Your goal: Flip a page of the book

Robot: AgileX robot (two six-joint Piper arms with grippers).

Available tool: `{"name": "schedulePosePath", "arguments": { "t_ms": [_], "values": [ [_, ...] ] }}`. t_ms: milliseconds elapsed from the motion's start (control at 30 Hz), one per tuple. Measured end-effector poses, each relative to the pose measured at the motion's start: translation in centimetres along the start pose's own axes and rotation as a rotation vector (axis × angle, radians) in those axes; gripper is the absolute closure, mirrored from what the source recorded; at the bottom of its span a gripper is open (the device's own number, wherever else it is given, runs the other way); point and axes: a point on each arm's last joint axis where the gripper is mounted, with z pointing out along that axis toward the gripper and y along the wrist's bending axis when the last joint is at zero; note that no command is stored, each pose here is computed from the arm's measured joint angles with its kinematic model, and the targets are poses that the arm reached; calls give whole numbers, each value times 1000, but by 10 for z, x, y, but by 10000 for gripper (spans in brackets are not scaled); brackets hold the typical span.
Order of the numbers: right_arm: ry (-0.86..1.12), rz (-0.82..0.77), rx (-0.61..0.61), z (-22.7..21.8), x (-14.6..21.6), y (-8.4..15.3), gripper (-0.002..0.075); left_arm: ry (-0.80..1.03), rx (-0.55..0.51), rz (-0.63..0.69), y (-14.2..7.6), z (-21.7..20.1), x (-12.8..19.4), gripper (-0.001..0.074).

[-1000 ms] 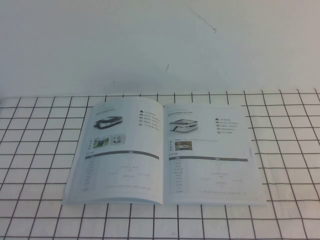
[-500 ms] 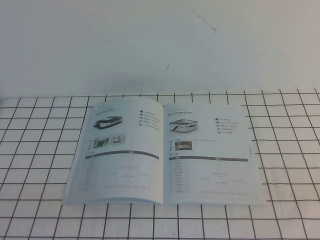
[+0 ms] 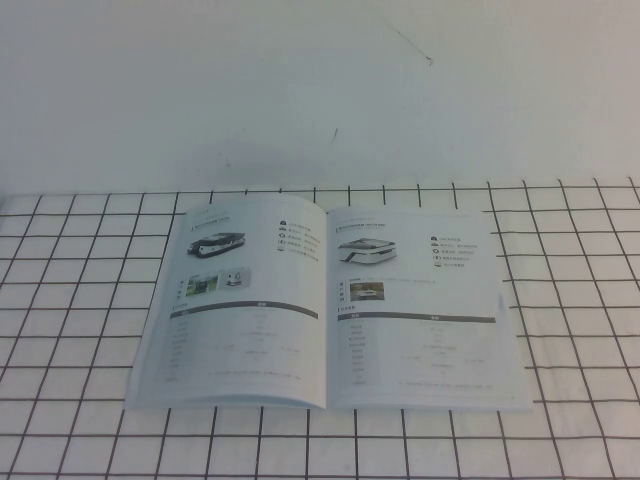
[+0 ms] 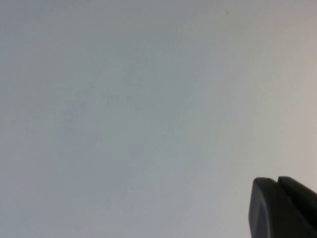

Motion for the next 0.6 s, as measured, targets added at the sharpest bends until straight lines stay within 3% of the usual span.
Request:
{"name": "schedulePosePath", "arguments": {
  "t_ms": [167,400,500,600],
  "values": [
    [178,14,24,40,-22,-4,728,159,-142,12,9,33,-13,739],
    [763,65,106,86,17,-12,728,691,-441,17,41,75,35,738],
    [1013,38,119,89,46,-14,728,968,-455,41,47,81,63,739],
    [1194,-25,94,85,65,-15,728,1214,-340,58,44,83,93,738]
  ]
}}
